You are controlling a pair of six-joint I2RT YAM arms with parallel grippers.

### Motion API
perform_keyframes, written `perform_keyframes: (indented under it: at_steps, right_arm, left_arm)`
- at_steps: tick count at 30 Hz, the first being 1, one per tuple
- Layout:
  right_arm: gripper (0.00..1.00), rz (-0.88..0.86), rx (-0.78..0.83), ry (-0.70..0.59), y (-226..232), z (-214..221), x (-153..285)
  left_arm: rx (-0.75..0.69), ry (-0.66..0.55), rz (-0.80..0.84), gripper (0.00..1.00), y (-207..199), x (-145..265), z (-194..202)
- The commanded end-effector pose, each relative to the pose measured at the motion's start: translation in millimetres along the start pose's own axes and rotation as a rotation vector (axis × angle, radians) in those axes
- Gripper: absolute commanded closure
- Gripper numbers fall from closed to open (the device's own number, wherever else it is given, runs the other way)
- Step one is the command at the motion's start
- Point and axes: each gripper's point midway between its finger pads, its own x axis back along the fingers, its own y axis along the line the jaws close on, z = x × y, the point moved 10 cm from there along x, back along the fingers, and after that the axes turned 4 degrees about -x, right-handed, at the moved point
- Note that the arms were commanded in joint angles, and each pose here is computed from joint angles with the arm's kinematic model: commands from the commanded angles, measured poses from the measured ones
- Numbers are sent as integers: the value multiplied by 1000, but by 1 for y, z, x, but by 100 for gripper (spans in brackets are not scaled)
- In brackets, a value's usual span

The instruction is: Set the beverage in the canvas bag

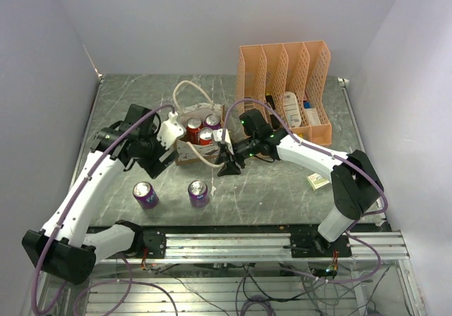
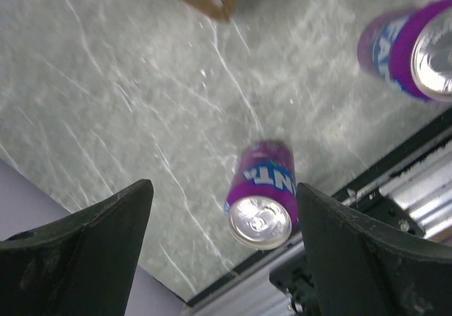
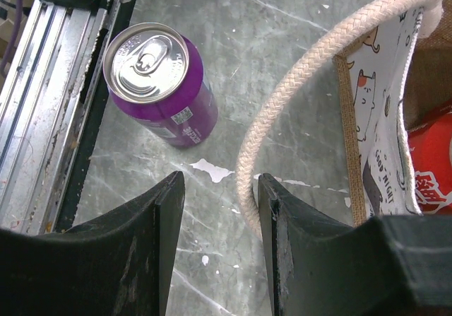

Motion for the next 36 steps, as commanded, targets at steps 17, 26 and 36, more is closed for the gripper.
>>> perform_keyframes:
  at_steps: [17, 26, 36]
  right_arm:
    - [54, -4, 0, 25, 1, 0, -5]
    - [54, -11, -4, 34, 0, 2, -8]
    - [54, -23, -8, 46, 1, 4, -13]
  left_arm:
    - [-58, 375, 129, 4, -22, -34, 69]
    - [-49, 410, 176, 6, -25, -45, 83]
    - [-25, 407, 185, 13, -27, -59, 87]
